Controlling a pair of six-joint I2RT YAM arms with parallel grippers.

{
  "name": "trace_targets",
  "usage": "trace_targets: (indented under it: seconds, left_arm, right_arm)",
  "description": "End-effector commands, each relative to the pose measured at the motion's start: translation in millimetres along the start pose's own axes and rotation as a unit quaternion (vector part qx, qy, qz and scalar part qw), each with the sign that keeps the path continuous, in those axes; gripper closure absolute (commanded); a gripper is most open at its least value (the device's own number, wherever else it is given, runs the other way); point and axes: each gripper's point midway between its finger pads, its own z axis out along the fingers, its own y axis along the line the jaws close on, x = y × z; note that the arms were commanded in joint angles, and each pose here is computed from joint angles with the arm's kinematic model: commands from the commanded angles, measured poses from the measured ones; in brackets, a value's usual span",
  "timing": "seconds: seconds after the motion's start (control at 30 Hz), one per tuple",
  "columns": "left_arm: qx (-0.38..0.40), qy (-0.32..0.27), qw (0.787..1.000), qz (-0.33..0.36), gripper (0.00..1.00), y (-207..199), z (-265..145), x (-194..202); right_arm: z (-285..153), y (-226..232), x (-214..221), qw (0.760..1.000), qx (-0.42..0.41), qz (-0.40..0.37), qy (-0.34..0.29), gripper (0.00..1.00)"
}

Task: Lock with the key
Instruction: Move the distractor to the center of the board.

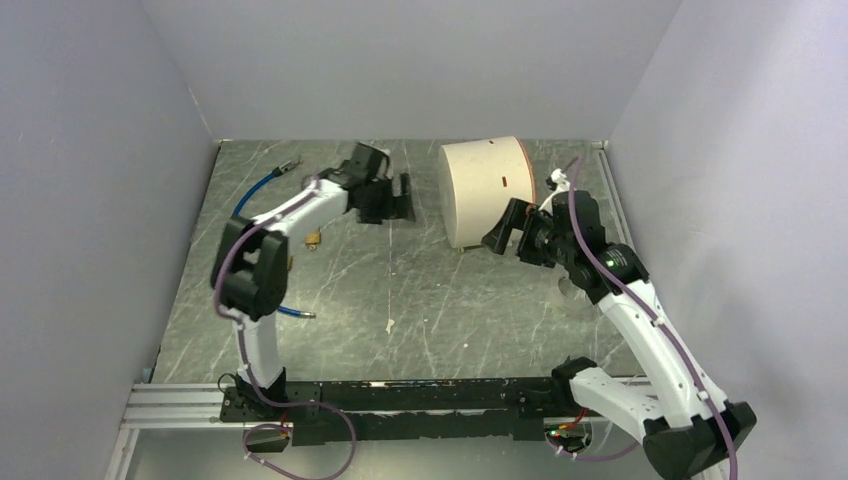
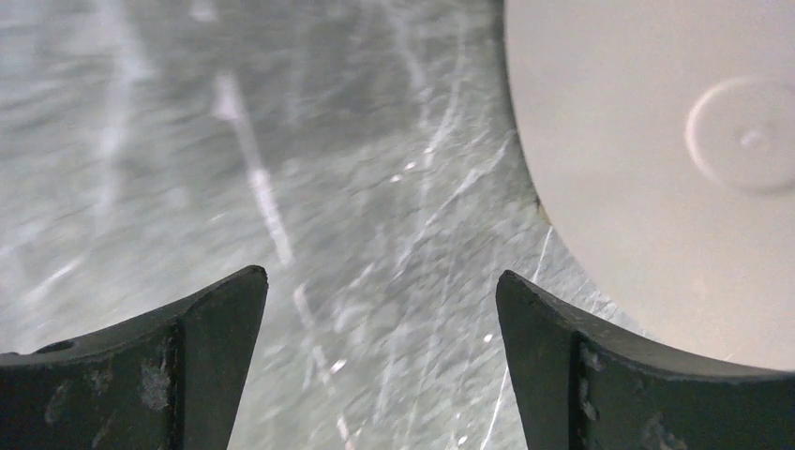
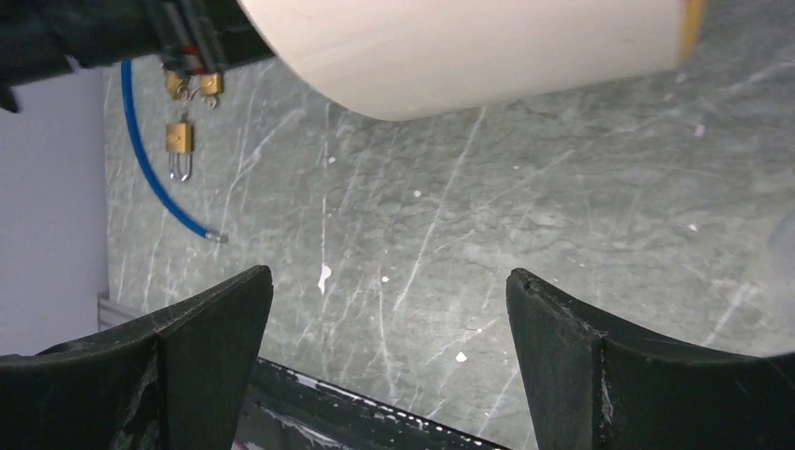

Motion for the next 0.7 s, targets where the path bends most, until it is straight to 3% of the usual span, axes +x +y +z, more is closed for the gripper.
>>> trace_targets:
  seconds: [0.0, 0.33, 0.47, 0.67]
  left_arm:
    - [-0.011, -0.096, 0.995, -0.031, 0.04, 31.7, -82.5, -41.1]
    - [-0.165, -0.165, 0.966, -0.116, 0.04, 176.8, -225.0, -8.9]
    - [-0.203, -0.166, 0.949, -0.176, 0.04, 225.9, -239.9, 21.4]
    - [-0.226, -0.164, 0.931, -0.234, 0.04, 250.6, -232.1, 45.8]
  right_arm:
    - [4.1, 41.9, -16.8, 0.997, -0.053, -0.047, -0.012, 0.03]
    - [71.7, 101.3, 11.6, 0.987, 0.017, -0.157, 0.015, 0.04]
    - [107.6, 117.6, 24.3, 0.974, 0.061, -0.217, 0.031, 0.02]
    - [166.6, 120.0, 26.8, 0.948, 0.153, -0.276, 0.038, 0.01]
